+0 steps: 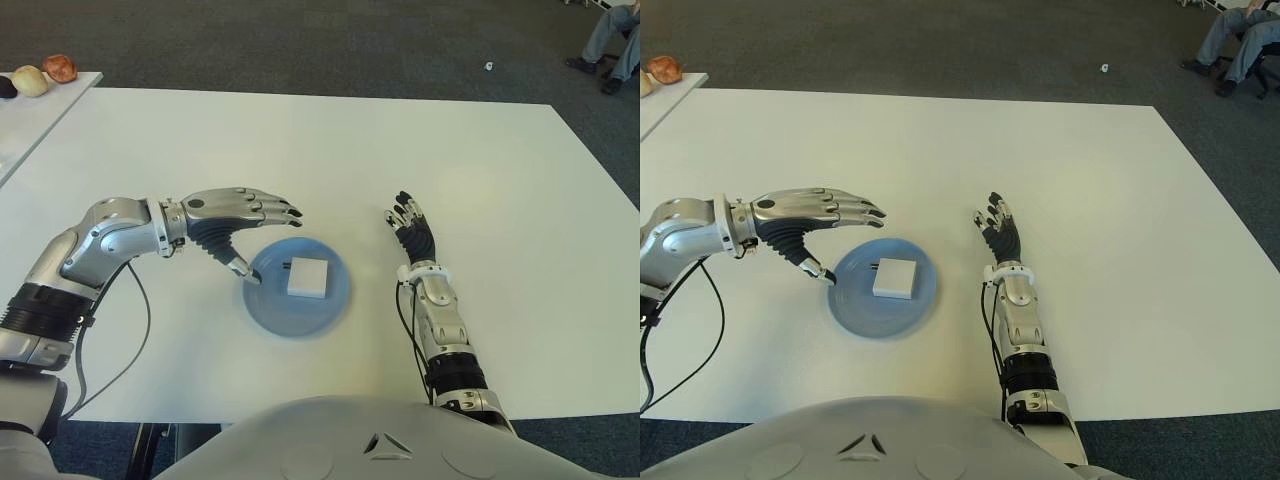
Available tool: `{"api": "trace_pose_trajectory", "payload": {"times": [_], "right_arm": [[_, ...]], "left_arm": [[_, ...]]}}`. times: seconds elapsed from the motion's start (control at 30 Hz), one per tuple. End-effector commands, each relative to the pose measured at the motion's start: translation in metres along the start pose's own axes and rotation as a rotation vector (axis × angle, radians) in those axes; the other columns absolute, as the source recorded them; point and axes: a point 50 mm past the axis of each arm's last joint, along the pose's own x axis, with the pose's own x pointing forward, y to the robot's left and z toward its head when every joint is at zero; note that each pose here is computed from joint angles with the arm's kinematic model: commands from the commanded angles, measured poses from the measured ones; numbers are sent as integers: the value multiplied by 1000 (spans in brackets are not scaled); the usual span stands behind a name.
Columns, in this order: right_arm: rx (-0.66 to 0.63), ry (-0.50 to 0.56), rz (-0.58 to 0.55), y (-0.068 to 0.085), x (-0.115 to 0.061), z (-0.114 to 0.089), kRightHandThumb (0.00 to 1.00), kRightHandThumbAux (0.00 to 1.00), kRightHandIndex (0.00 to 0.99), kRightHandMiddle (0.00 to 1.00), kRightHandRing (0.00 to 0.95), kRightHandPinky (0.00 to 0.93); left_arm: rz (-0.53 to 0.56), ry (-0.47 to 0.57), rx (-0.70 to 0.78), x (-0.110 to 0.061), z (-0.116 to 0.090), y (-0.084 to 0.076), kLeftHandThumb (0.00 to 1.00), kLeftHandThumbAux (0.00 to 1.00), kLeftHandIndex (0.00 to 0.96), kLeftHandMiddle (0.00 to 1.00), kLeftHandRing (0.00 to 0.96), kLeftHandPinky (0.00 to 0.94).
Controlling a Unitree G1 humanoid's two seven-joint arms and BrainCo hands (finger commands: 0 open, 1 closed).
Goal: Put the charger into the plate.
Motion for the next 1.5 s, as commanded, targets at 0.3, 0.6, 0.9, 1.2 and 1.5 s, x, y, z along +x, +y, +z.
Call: {"api": "trace_pose_trajectory", "payload": {"times": [0.3,0.6,0.9,1.2,1.5], "right_arm": [[10,51,4,-1,-3,-10,0,655,0,33,17,23],[19,53,-5,2,0,-14,0,672,0,29,14,34],[29,28,-6,3,1,-14,0,685,0,20,6,29],[24,24,-17,3,2,-13,0,680,0,16,2,30],[17,25,-33,1,1,-13,0,684,0,18,4,35]], "left_arm": [[552,137,-348,47,-37,70,181,595,70,95,69,94],[1019,304,-790,20,-83,77,112,787,80,91,74,72],[1157,454,-1054,17,-95,2,10,780,73,100,89,76],[1136,631,-1214,32,-82,-67,0,738,29,73,62,57],[991,798,-1278,33,-54,-136,2,725,2,47,41,35]]}}
